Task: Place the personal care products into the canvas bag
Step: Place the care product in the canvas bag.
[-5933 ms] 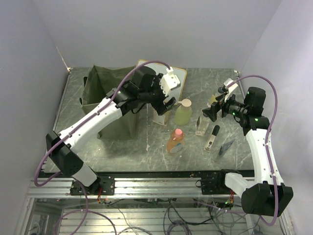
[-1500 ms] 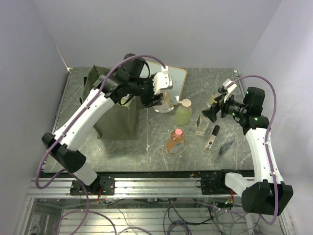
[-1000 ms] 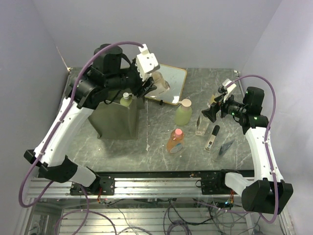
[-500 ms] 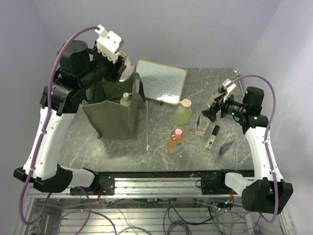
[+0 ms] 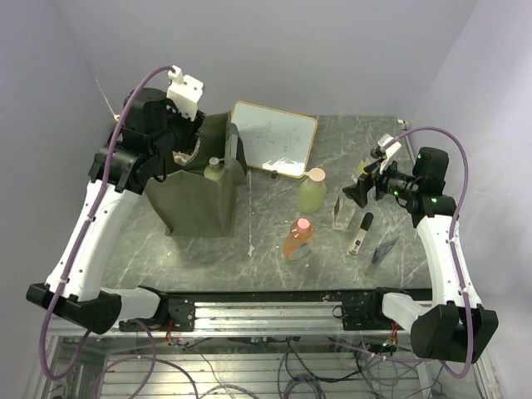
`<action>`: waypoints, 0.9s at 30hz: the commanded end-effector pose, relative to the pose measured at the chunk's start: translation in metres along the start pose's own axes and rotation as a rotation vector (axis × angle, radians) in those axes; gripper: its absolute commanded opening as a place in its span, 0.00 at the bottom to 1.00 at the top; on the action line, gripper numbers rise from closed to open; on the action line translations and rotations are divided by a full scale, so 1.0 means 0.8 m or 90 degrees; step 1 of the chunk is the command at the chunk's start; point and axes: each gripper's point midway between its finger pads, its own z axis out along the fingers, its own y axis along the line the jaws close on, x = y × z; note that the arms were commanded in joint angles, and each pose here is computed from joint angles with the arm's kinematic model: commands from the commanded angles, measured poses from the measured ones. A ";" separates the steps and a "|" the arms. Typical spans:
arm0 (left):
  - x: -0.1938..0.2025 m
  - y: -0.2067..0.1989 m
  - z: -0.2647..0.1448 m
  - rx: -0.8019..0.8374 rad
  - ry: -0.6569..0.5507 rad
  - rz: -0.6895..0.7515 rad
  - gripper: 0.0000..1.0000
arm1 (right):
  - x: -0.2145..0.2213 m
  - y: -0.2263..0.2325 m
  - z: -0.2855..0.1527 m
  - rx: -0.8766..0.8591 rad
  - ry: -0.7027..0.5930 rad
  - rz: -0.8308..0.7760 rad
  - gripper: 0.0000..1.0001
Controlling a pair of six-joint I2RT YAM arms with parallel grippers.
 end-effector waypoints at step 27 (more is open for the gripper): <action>0.106 0.038 0.166 -0.099 0.001 -0.203 0.07 | 0.003 -0.003 0.000 0.005 -0.001 -0.007 1.00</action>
